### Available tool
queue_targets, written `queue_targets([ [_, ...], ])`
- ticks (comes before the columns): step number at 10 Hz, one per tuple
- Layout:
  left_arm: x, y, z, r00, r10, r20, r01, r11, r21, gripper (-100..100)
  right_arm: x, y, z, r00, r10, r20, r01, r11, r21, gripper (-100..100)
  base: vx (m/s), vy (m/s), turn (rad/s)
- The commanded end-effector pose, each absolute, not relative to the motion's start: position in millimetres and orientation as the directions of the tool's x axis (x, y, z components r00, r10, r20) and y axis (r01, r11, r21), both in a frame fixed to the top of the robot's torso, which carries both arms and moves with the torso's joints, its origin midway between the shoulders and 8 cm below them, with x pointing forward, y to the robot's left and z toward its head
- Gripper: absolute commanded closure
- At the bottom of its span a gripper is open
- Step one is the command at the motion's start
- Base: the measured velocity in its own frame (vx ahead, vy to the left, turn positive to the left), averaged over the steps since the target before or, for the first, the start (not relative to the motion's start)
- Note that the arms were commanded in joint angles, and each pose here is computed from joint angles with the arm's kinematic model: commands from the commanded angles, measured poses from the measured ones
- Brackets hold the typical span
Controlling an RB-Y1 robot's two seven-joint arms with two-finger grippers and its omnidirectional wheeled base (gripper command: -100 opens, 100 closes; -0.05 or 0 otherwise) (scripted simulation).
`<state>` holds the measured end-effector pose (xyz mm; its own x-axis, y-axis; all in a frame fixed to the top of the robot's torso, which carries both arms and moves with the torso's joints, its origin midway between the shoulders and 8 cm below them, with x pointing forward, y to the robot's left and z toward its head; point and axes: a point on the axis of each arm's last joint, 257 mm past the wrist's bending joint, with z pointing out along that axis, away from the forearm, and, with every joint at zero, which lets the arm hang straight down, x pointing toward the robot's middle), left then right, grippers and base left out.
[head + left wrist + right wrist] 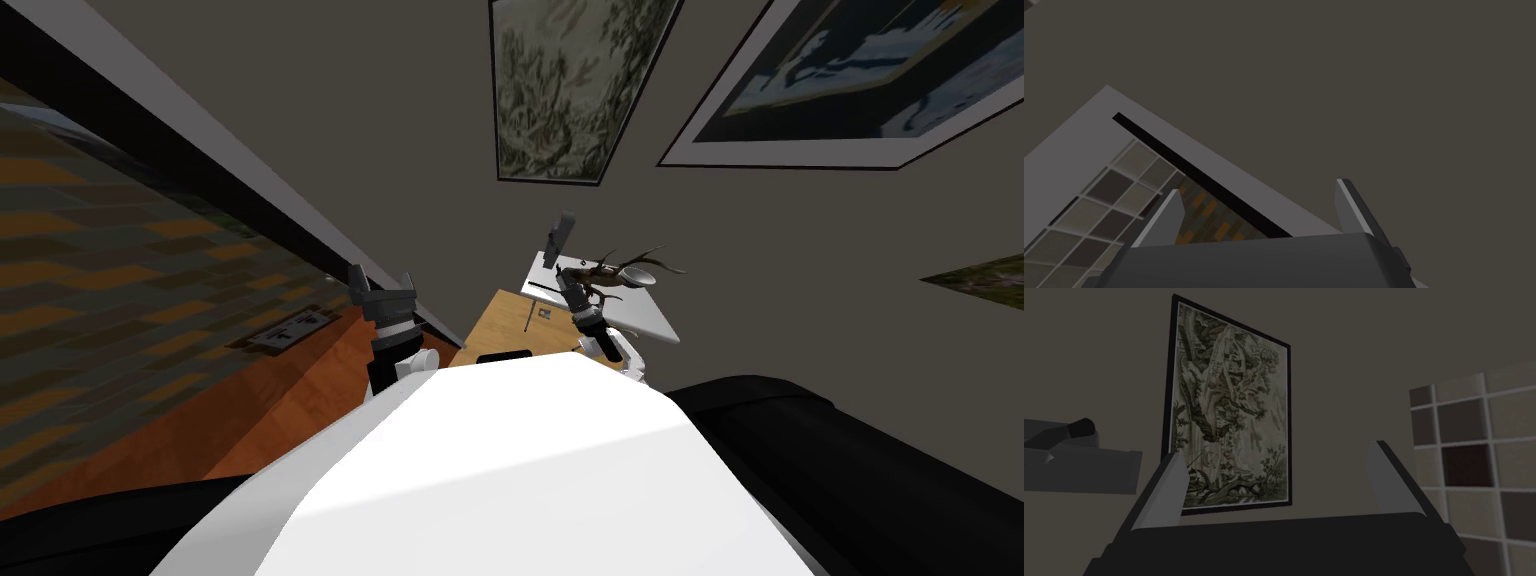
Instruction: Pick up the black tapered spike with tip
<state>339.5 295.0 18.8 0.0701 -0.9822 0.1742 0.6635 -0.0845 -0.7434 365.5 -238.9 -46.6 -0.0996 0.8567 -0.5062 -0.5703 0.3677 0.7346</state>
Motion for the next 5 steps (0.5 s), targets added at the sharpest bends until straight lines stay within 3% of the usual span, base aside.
queue_targets([
  [1,339.5,295.0,18.8,0.070,-0.982,0.174,0.663,-0.084,-0.743,0,368.8,-238.5,-55.1,-0.122,0.831,-0.543,-0.563,0.393,0.727,-100,-0.018,0.039,0.033],
  [5,339.5,295.0,18.8,0.070,-0.982,0.174,0.663,-0.084,-0.743,0,373.6,-241.9,-91.4,-0.190,0.740,-0.645,-0.528,0.477,0.703,-100,-0.016,0.047,0.069],
])
